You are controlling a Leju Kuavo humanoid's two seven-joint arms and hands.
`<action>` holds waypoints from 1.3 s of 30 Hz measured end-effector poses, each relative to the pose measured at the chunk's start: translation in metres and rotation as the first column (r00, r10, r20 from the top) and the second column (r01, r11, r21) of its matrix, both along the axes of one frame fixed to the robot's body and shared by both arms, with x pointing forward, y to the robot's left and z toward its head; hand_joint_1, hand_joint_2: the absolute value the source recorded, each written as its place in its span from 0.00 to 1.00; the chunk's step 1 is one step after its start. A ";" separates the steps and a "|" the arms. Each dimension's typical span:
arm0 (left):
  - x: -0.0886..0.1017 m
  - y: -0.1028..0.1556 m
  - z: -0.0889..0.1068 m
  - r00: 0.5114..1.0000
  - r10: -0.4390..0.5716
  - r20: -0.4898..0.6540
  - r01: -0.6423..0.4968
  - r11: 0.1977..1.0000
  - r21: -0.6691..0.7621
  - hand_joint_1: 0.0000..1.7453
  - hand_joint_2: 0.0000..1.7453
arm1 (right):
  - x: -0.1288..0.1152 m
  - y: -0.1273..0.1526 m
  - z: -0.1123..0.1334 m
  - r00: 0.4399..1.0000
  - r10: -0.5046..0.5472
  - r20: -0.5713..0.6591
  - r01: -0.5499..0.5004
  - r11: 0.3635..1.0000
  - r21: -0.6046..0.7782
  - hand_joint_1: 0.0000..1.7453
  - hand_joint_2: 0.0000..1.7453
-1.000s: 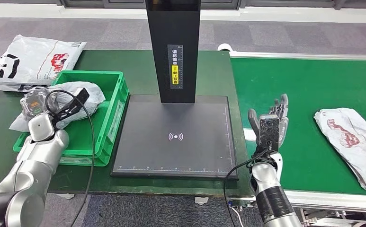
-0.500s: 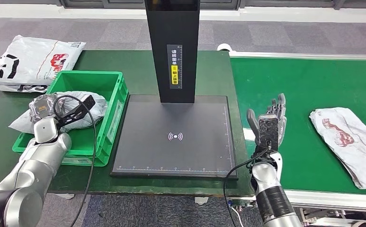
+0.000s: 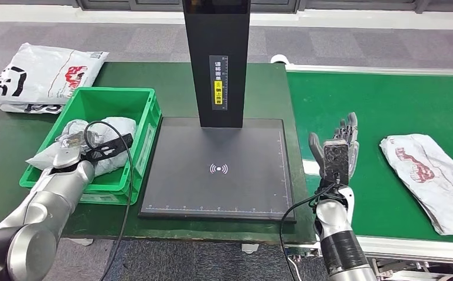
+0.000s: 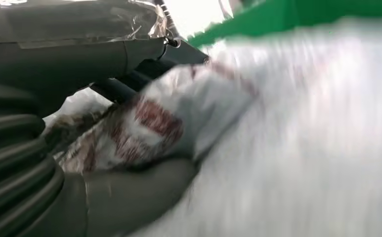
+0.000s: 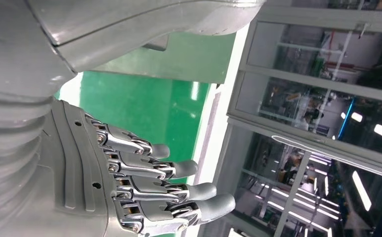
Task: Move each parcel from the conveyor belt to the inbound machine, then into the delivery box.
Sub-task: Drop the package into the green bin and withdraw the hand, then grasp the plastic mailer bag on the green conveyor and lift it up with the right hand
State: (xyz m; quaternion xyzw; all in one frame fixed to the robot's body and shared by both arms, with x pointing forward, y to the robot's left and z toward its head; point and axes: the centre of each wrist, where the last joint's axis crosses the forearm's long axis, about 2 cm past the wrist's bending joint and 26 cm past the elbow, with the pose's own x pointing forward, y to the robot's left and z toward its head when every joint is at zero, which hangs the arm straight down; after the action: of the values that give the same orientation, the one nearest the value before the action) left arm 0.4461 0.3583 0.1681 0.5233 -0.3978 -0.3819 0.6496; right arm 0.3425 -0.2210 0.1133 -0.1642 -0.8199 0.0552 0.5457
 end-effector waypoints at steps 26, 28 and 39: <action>0.008 -0.055 0.043 0.664 0.065 0.745 0.541 0.646 -0.539 0.00 1.00 | 0.004 -0.008 0.005 0.998 -0.062 0.030 0.062 0.998 -0.015 0.00 1.00; 0.004 -0.076 0.034 0.675 0.014 0.738 0.646 0.472 -0.600 0.00 1.00 | 0.006 -0.009 0.003 0.997 -0.071 0.029 0.072 0.997 -0.034 0.00 1.00; -0.024 -0.161 0.003 0.672 -0.142 0.726 0.737 0.031 -0.676 0.00 1.00 | 0.006 -0.018 -0.014 0.986 -0.164 0.006 0.163 0.972 -0.167 0.00 1.00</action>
State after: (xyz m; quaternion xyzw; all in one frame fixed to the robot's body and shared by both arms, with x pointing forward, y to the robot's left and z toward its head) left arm 0.4217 0.1978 0.1706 -0.0830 -0.8310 -0.0981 0.5413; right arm 0.3484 -0.2390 0.0994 -0.2761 -0.7939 0.0794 0.5359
